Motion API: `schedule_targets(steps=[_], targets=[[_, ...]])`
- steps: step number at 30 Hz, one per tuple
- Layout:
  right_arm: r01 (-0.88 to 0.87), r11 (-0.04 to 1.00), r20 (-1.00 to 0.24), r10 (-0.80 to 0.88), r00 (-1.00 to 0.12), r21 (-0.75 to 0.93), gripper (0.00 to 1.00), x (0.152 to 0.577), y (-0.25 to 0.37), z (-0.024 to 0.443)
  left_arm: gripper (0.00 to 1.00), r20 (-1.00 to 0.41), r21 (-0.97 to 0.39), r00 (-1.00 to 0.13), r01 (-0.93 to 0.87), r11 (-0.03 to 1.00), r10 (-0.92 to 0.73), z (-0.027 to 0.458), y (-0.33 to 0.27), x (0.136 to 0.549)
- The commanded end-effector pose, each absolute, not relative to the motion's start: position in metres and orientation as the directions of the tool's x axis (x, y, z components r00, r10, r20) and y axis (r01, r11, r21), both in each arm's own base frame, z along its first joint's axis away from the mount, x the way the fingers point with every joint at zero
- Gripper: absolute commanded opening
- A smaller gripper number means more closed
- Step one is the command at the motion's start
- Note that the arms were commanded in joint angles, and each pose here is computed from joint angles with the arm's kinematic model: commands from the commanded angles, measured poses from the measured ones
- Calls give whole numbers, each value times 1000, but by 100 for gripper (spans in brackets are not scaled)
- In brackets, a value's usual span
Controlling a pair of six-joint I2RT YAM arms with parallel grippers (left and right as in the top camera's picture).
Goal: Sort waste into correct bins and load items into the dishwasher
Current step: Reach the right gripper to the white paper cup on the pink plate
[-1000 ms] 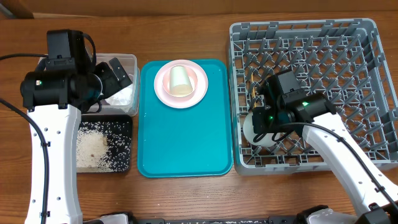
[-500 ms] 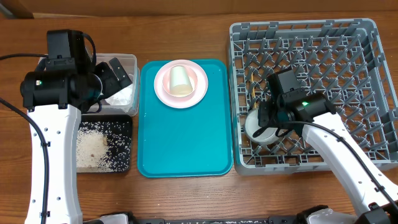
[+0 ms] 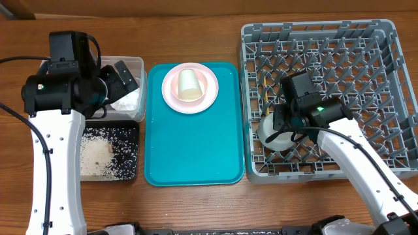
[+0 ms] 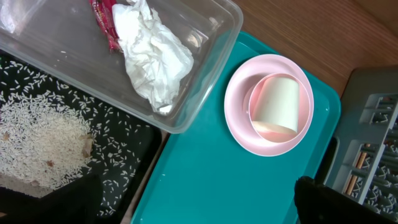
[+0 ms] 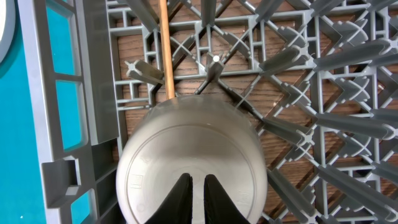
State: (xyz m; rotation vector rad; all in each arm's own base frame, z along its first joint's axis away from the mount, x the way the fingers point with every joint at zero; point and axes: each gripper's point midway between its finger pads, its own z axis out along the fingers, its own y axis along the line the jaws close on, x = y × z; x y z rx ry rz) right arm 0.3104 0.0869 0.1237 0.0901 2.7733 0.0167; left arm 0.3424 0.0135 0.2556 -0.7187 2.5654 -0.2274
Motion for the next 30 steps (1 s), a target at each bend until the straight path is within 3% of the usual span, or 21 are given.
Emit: schedule_targets(steps=[1,4,6,13,16,17,23,30], targets=[[25,992,-364,70,-929,125,10,316,108,129,100,-417,-281,-754,-423,861,-507,266,12,344],[-116,907,-370,47,-928,406,11,321,165,148,100,-417,-281,-754,-423,861,-507,266,12,344],[-195,841,-405,31,-914,505,15,325,190,164,100,-417,-281,-754,-423,861,-507,266,12,344],[-275,744,-488,78,-869,609,33,340,244,204,100,-417,-281,-755,-423,862,-506,266,12,344],[-308,672,-515,128,-847,673,50,348,281,220,100,-417,-281,-755,-422,862,-506,266,12,344],[-326,639,-531,153,-833,696,51,353,299,225,100,-417,-281,-755,-422,862,-506,266,12,344],[-363,661,-578,131,-806,656,51,370,339,185,100,-417,-281,-755,-422,862,-506,266,12,344],[-662,670,-694,-298,-655,337,50,338,377,100,100,-417,-281,-755,-423,862,-506,266,12,344]])
